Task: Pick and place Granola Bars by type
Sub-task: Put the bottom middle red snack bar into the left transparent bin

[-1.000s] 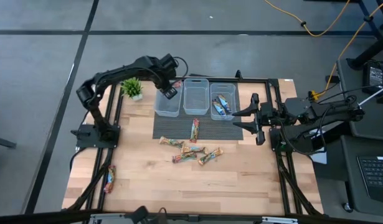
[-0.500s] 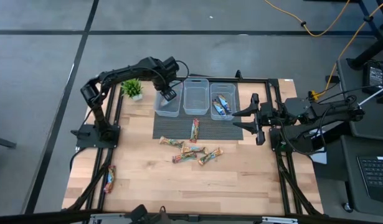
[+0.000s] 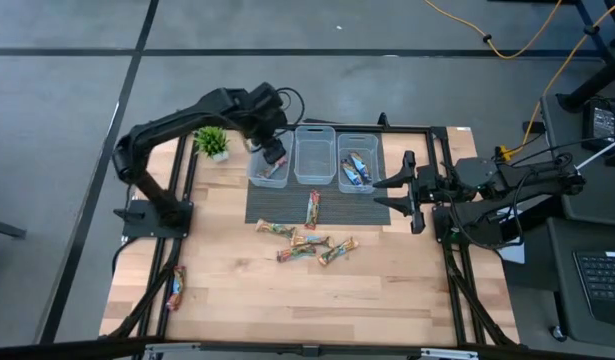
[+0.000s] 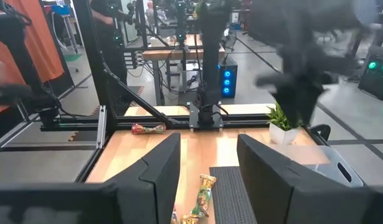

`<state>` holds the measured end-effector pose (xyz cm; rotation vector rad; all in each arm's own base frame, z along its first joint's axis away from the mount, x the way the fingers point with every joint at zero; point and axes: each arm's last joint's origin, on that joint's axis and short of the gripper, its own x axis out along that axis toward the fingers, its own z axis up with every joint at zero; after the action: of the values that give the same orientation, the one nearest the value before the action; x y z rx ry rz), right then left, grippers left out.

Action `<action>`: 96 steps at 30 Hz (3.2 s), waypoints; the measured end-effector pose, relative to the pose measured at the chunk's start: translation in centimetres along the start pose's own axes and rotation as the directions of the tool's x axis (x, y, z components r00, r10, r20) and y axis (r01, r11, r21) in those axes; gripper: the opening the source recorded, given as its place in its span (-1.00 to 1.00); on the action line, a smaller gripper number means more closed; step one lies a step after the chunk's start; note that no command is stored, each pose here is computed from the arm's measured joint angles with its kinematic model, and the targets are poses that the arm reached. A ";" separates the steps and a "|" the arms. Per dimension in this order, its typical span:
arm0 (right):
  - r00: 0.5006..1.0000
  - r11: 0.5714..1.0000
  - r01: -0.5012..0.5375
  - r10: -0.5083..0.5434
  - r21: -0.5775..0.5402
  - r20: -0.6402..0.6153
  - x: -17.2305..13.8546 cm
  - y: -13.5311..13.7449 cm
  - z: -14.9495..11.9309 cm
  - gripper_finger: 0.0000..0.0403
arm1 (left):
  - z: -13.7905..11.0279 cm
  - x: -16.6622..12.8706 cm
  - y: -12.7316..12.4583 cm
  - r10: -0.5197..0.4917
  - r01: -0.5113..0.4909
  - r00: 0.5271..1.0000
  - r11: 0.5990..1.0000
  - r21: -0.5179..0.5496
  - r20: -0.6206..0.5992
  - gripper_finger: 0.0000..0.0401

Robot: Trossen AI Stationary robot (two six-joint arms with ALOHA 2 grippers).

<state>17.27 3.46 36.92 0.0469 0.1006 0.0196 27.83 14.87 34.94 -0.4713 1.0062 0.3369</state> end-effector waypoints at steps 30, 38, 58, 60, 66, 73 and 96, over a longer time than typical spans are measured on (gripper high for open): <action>0.997 0.998 0.068 -0.067 -0.010 0.043 -1.6 -0.5 0.5 -0.19 | -8.8 5.2 -21.5 0.043 0.007 0.987 0.950 0.312 -0.153 -0.12; 0.998 0.999 -0.040 0.040 -0.018 0.037 -1.6 -0.2 0.5 -0.19 | -10.9 11.8 -23.4 0.161 -0.086 0.948 0.960 0.266 -0.275 -0.12; 0.980 0.983 -0.183 0.180 -0.025 -0.089 -1.7 0.1 -0.6 -0.19 | -12.5 18.1 -22.9 0.168 -0.068 0.886 0.969 0.238 -0.432 0.04; 0.978 0.981 -0.192 0.189 -0.025 -0.087 -1.7 0.2 -0.6 -0.19 | -12.6 18.5 -22.5 0.181 -0.083 0.884 0.968 0.237 -0.432 0.10; 0.976 0.979 -0.200 0.197 -0.027 -0.094 -1.7 0.2 -0.7 -0.19 | -13.5 19.4 -21.7 0.190 -0.084 0.867 0.967 0.242 -0.461 0.18; 0.976 0.979 -0.201 0.195 -0.045 -0.099 -1.7 0.2 -0.7 -0.19 | -13.3 20.0 -21.8 0.144 -0.044 0.893 0.971 0.236 -0.427 0.17; 0.976 0.979 -0.200 0.195 -0.046 -0.100 -1.7 0.2 -0.7 -0.19 | -13.9 22.1 -21.4 0.156 -0.051 0.867 0.973 0.226 -0.474 -0.65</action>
<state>15.47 3.63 36.39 -0.0001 0.1898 0.2234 39.04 -9.42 14.27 -0.3160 1.5520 0.2060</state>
